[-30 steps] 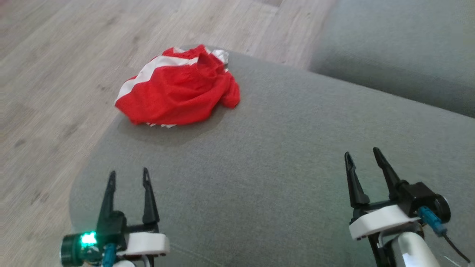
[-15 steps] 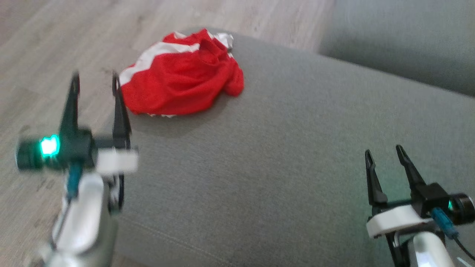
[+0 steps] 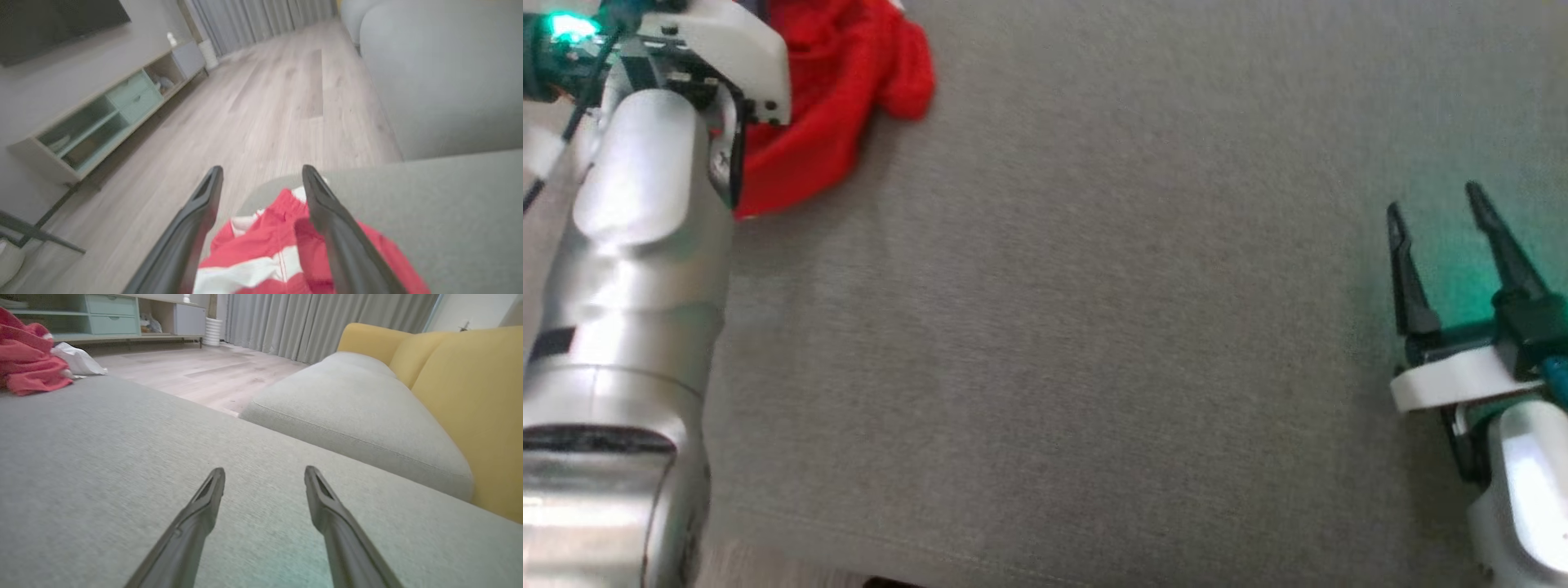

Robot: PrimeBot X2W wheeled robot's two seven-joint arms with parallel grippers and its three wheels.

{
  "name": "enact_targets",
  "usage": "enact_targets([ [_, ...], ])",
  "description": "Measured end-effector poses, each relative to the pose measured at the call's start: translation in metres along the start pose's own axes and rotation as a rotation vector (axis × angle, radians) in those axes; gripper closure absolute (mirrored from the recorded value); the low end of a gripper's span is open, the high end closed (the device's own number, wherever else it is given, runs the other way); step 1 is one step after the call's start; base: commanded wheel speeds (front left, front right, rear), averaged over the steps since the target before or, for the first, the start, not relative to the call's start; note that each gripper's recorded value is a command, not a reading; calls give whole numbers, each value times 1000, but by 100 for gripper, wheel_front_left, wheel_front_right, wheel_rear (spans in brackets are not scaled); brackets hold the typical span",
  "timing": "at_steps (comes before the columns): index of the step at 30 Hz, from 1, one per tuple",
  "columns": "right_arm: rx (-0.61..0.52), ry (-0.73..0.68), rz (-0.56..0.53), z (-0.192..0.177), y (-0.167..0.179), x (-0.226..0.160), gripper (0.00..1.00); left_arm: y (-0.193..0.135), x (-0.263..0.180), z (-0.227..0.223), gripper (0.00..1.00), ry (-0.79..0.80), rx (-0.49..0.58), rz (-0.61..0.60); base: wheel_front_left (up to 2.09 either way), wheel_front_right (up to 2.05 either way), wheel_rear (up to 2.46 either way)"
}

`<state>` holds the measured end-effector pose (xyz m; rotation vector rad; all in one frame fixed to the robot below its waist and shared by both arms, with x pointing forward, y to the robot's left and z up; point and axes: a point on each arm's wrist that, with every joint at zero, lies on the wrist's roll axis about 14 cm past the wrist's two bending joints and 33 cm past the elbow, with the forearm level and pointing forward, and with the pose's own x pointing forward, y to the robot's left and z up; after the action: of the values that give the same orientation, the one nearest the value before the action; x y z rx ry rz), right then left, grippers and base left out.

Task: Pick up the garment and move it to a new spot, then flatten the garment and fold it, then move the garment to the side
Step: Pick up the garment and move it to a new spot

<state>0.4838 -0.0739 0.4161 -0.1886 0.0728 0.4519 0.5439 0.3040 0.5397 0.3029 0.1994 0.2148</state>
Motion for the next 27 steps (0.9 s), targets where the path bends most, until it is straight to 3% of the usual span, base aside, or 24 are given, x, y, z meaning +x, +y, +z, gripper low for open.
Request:
enact_targets([
  [6, 8, 65, -68, -30, -26, -7, 0, -15, 16, -103, 0, 366, 80, 33, 0, 0, 0],
  [9, 10, 90, -95, -39, -35, -15, 0, -24, 12, -129, 0, 450, 80, 11, 0, 0, 0],
  [10, 11, 94, -97, -40, -36, -15, 0, -26, 12, -132, 39, 455, 79, 10, 0, 0, 0],
  [11, 12, 95, -97, -40, -35, -15, 0, -25, 11, -132, 100, 453, 80, 11, 0, 0, 0],
  [15, 17, 80, -91, -34, -31, -12, 0, -18, 9, -123, 100, 405, 77, 15, 0, 0, 0],
  [17, 18, 67, -86, -28, -28, -12, 0, -18, 12, -98, 100, 303, 72, 1, 0, 0, 0],
  [27, 62, -31, -131, 25, -18, -37, 0, -23, 1, 95, 100, -229, 117, -77, 0, 0, 0],
])
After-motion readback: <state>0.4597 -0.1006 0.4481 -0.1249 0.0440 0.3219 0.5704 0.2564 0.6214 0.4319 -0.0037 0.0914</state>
